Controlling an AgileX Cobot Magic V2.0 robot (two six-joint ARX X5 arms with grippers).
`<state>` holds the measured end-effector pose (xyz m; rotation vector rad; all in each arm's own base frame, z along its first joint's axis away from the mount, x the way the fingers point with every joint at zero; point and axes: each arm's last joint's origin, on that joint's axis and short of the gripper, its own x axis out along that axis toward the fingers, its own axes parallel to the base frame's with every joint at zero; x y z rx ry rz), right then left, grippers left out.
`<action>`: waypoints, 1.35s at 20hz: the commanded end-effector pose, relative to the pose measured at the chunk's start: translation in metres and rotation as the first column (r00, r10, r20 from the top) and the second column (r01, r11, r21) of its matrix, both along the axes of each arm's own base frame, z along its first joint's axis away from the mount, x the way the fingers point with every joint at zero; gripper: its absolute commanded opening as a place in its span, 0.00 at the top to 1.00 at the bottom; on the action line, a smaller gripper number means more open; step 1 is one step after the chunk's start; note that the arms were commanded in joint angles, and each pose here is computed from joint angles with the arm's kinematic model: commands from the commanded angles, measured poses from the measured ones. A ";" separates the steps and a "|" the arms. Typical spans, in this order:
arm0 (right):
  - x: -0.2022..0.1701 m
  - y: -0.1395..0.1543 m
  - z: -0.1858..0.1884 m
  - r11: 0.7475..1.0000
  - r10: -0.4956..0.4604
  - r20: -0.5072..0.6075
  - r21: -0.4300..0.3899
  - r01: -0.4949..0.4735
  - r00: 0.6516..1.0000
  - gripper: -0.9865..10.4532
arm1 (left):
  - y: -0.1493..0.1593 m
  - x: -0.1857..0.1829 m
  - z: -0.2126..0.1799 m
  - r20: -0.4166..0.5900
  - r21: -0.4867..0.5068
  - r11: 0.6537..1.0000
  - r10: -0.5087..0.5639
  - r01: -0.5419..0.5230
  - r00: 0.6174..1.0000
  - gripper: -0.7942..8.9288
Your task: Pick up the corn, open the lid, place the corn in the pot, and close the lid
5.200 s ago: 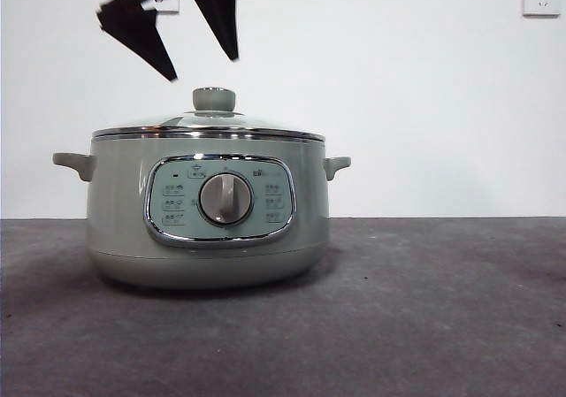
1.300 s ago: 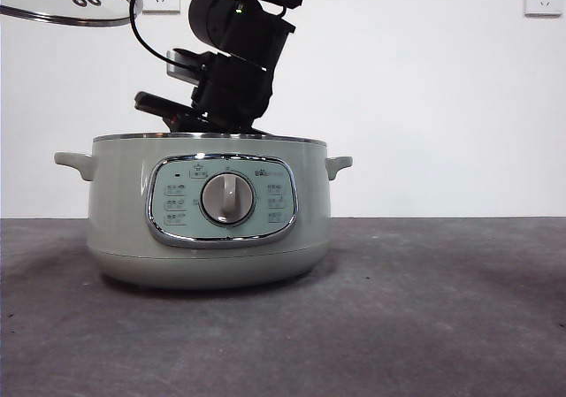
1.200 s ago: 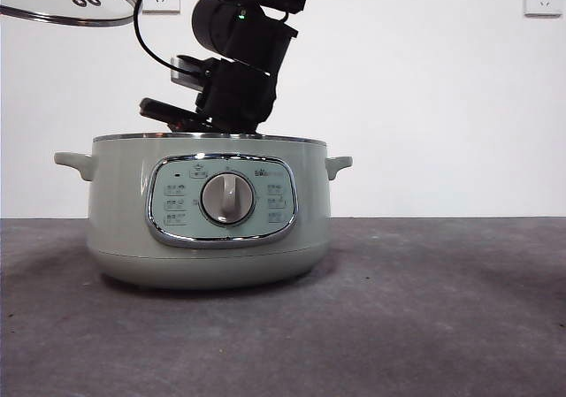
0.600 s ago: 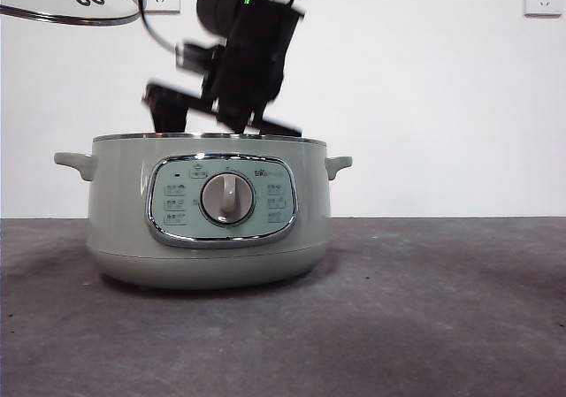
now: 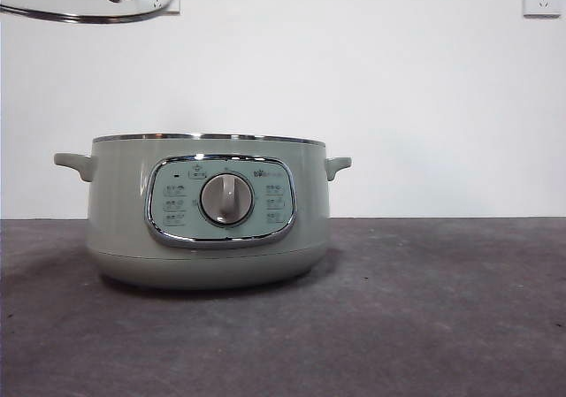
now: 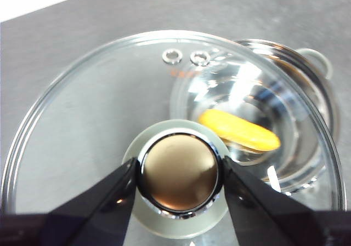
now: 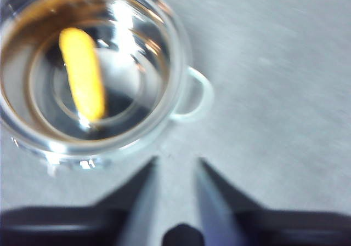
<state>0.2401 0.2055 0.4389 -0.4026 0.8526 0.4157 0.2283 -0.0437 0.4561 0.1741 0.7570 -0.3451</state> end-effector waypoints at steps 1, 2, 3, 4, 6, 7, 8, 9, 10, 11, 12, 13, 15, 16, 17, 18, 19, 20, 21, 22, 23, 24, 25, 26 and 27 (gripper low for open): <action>-0.018 -0.016 0.012 1.000 0.002 0.021 0.008 -0.002 1.000 0.93 | -0.008 0.011 -0.001 0.022 -0.019 0.999 -0.026 0.027 0.999 0.93; -0.028 -0.025 0.019 1.000 0.001 0.039 0.023 -0.002 0.999 0.93 | -0.013 0.017 -0.005 0.008 -0.022 0.999 -0.036 0.036 0.999 0.93; -0.037 -0.034 0.023 0.999 -0.001 0.049 0.034 -0.001 0.999 0.93 | -0.019 0.022 -0.009 -0.007 -0.026 0.999 -0.045 0.045 0.999 0.93; -0.046 -0.041 0.024 0.999 -0.004 0.053 0.040 0.001 0.999 0.93 | -0.025 0.029 -0.014 -0.020 -0.028 0.998 -0.060 0.059 0.998 0.93; -0.063 -0.056 0.019 0.999 -0.012 0.045 0.041 0.011 0.999 0.93 | -0.040 0.042 -0.023 -0.035 -0.028 0.995 -0.095 0.094 0.995 0.93; -0.070 -0.063 0.015 0.999 -0.019 0.036 0.040 0.018 0.999 0.93 | -0.047 0.048 -0.027 -0.041 -0.027 0.993 -0.114 0.113 0.993 0.93; -0.078 -0.070 0.010 0.999 -0.028 0.025 0.039 0.027 0.999 0.93 | -0.056 0.053 -0.032 -0.048 -0.025 0.991 -0.134 0.133 0.990 0.93; -0.085 -0.076 0.004 0.999 -0.037 0.013 0.037 0.036 0.999 0.93 | -0.063 0.059 -0.038 -0.057 -0.024 0.988 -0.151 0.150 0.987 0.93; -0.091 -0.082 -0.002 0.998 -0.044 0.002 0.034 0.043 0.999 0.93 | -0.070 0.065 -0.044 -0.072 -0.022 0.986 -0.165 0.164 0.984 0.93; -0.098 -0.088 -0.008 0.999 -0.045 -0.005 0.027 0.045 0.999 0.93 | -0.076 0.069 -0.050 -0.092 -0.018 0.984 -0.176 0.175 0.980 0.93; -0.103 -0.093 -0.013 0.998 -0.051 -0.013 0.025 0.051 0.999 0.93 | -0.082 0.074 -0.056 -0.112 -0.013 0.983 -0.186 0.186 0.976 0.93; -0.109 -0.097 -0.018 0.998 -0.063 -0.021 0.030 0.064 0.998 0.93 | -0.087 0.077 -0.062 -0.129 -0.009 0.980 -0.196 0.196 0.972 0.93; -0.118 -0.106 -0.025 0.996 -0.086 -0.024 0.035 0.087 0.996 0.93 | -0.096 0.084 -0.071 -0.149 -0.005 0.977 -0.212 0.214 0.966 0.93; -0.122 -0.110 -0.028 0.994 -0.102 -0.017 0.033 0.103 0.995 0.93 | -0.100 0.087 -0.075 -0.151 -0.005 0.976 -0.218 0.220 0.964 0.93; -0.126 -0.114 -0.030 0.992 -0.119 -0.010 0.036 0.120 0.993 0.93 | -0.103 0.089 -0.078 -0.154 -0.005 0.974 -0.223 0.225 0.963 0.93; -0.129 -0.118 -0.031 0.990 -0.135 -0.004 0.041 0.135 0.991 0.93 | -0.107 0.092 -0.081 -0.160 -0.003 0.973 -0.229 0.232 0.960 0.93; -0.132 -0.120 -0.033 0.989 -0.143 -0.003 0.044 0.143 0.990 0.93 | -0.110 0.094 -0.085 -0.168 -0.002 0.971 -0.236 0.239 0.957 0.93; -0.134 -0.123 -0.035 0.987 -0.154 -0.001 0.050 0.154 0.988 0.93 | -0.113 0.095 -0.088 -0.177 0.000 0.970 -0.240 0.244 0.954 0.93; -0.137 -0.125 -0.035 0.986 -0.158 0.004 0.054 0.158 0.987 0.93 | -0.116 0.098 -0.092 -0.186 0.002 0.969 -0.243 0.248 0.952 0.93; -0.138 -0.127 -0.035 0.986 -0.161 0.010 0.057 0.160 0.987 0.93 | -0.119 0.100 -0.096 -0.195 0.003 0.968 -0.247 0.253 0.949 0.93; -0.140 -0.128 -0.034 0.985 -0.163 0.016 0.065 0.162 0.986 0.93 | -0.121 0.102 -0.099 -0.198 0.006 0.967 -0.249 0.256 0.948 0.93; -0.142 -0.129 -0.033 0.983 -0.167 0.023 0.078 0.165 0.986 0.93 | -0.123 0.104 -0.102 -0.202 0.007 0.966 -0.251 0.258 0.947 0.93; -0.142 -0.130 -0.032 0.983 -0.167 0.028 0.087 0.164 0.986 0.93 | -0.124 0.105 -0.103 -0.205 0.008 0.966 -0.250 0.257 0.946 0.93; -0.142 -0.130 -0.032 0.982 -0.168 0.029 0.091 0.165 0.985 0.93 | -0.125 0.107 -0.105 -0.206 0.009 0.966 -0.250 0.257 0.946 0.93; -0.143 -0.131 -0.032 0.981 -0.173 0.029 0.094 0.169 0.985 0.93 | -0.125 0.107 -0.107 -0.209 0.009 0.966 -0.250 0.257 0.945 0.93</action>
